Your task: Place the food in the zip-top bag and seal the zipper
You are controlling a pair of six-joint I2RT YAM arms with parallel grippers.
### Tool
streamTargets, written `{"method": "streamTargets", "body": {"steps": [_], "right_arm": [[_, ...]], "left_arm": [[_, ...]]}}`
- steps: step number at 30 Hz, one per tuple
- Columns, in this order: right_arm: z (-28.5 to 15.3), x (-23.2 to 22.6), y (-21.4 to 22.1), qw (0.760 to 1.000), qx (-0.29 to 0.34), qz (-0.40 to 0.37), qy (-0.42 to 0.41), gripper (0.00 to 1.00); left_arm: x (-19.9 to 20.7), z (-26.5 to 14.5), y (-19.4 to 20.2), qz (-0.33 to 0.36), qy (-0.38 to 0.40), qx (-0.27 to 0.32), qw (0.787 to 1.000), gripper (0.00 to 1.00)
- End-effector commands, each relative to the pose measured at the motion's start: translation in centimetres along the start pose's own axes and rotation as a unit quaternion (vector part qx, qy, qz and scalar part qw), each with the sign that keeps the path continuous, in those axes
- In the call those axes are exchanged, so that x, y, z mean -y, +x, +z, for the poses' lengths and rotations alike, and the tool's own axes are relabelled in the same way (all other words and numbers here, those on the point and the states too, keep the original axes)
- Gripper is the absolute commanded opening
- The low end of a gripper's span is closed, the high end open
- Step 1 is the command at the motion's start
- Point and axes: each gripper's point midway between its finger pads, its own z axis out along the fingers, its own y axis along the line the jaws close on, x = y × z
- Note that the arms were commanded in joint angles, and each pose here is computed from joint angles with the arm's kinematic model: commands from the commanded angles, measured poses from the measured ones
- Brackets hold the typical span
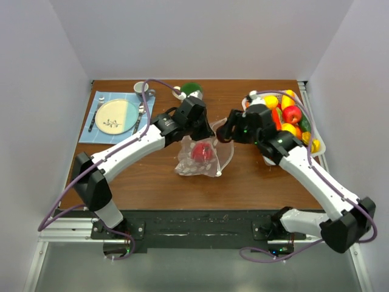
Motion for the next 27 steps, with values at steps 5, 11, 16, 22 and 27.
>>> {"method": "streamTargets", "body": {"steps": [5,11,16,22,27], "right_arm": [[2.0,-2.2,-0.5,1.000,0.019,-0.008,0.013,0.70],[-0.1,-3.0,-1.9,0.999,0.036,-0.008,-0.005,0.83],[-0.9,-1.8,-2.2,0.999,0.048,-0.007,0.017,0.86],[-0.9,1.2,-0.7,0.996,0.043,-0.022,0.072,0.76],[-1.3,2.4,0.3,0.996,0.037,-0.027,0.083,0.70]], "left_arm": [[2.3,-2.2,-1.5,-0.017,0.023,0.033,0.999,0.00],[2.4,-3.2,-2.1,-0.024,0.025,0.048,0.998,0.00],[2.4,-3.4,-2.3,-0.023,0.022,0.052,0.998,0.00],[2.4,-4.1,-2.8,-0.025,0.021,0.061,0.998,0.00],[2.6,-4.9,-3.3,-0.023,0.023,0.070,0.997,0.00]]}}
